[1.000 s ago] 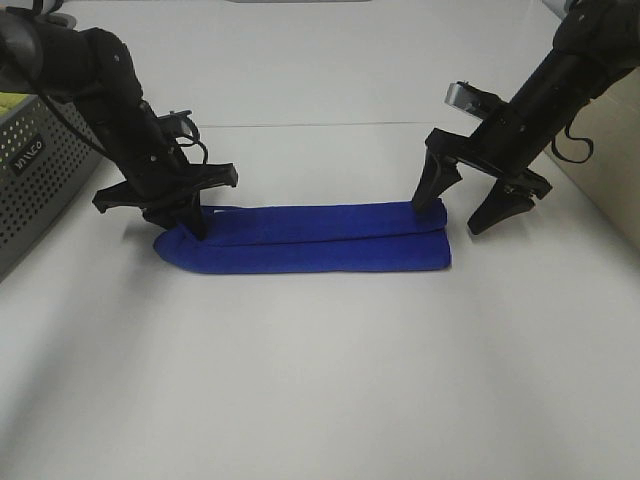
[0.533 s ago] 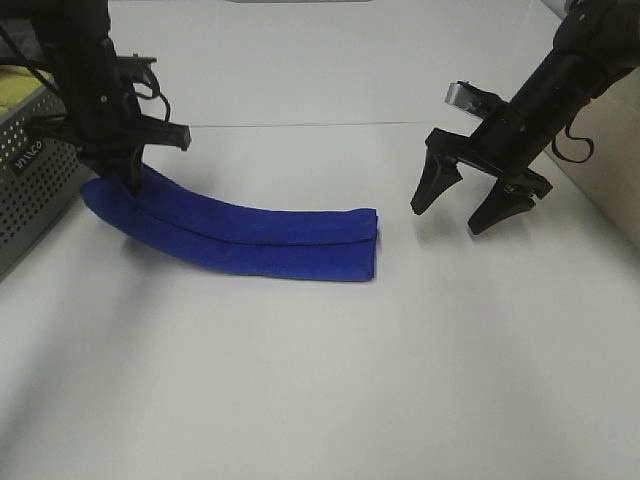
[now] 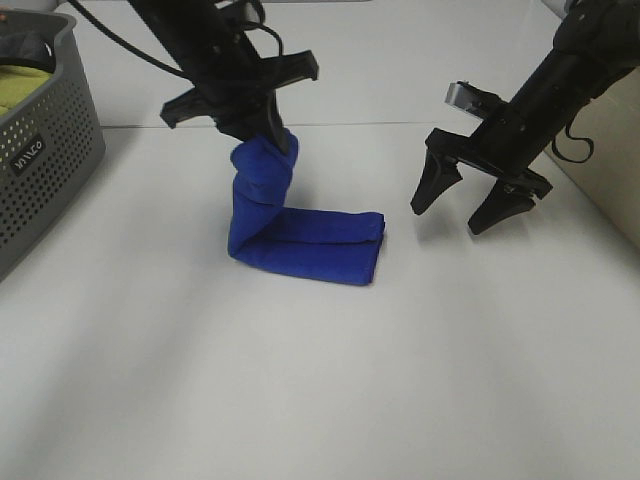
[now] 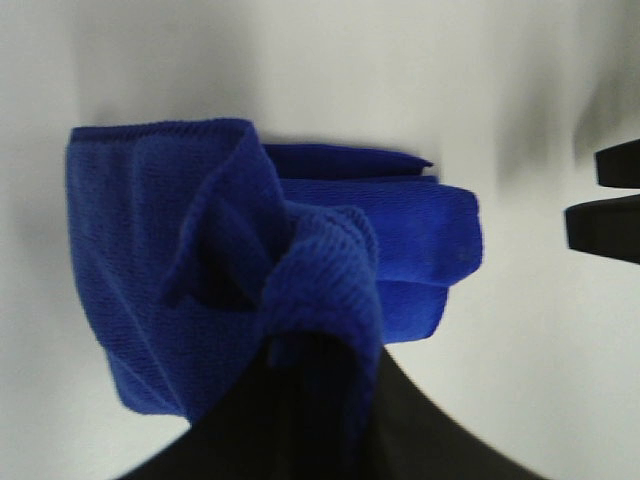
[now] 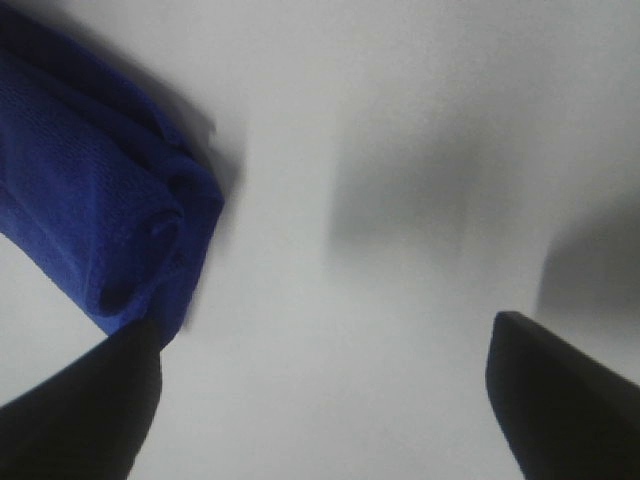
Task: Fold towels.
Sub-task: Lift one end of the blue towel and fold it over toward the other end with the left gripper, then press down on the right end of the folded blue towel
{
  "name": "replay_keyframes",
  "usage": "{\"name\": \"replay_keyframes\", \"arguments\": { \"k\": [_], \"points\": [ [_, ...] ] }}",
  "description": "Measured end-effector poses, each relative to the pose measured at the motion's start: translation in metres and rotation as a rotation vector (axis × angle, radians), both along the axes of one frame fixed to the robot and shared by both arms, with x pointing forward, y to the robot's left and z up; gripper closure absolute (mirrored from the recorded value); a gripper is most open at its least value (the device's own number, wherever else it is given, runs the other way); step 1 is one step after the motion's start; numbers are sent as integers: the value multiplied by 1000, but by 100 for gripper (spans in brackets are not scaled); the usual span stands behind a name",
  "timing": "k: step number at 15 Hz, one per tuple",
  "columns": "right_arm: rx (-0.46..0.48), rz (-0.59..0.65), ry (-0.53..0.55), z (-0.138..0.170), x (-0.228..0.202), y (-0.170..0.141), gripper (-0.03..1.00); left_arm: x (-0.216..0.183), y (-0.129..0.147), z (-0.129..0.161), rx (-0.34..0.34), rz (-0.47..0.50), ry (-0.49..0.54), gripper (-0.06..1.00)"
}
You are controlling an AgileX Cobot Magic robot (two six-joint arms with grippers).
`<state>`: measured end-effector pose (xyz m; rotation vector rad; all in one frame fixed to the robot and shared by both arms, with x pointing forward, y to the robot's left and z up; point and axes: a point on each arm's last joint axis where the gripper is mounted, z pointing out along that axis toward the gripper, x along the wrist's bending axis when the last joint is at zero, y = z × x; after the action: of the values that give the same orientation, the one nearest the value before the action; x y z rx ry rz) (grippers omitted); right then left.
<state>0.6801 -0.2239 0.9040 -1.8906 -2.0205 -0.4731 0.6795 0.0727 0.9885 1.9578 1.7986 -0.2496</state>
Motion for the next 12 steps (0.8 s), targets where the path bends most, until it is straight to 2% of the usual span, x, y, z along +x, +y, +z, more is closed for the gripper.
{"name": "replay_keyframes", "arguments": {
  "k": [2, 5, 6, 10, 12],
  "points": [
    [1, 2, 4, 0, 0, 0, 12, -4, -24, -27, 0, -13, 25, 85],
    [1, 5, 10, 0, -1, 0, 12, -6, -41, -56, -8, -3, 62, 80],
    [1, 6, 10, 0, -1, 0, 12, -7, -44, -58, -24, 2, 65, 74],
    [5, 9, 18, 0, -2, 0, 12, -9, -53, -53, -136, 11, 99, 29],
    [14, 15, 37, 1, -4, 1, 12, -10, -57, -48, -193, -15, 94, 23]
  ]
}}
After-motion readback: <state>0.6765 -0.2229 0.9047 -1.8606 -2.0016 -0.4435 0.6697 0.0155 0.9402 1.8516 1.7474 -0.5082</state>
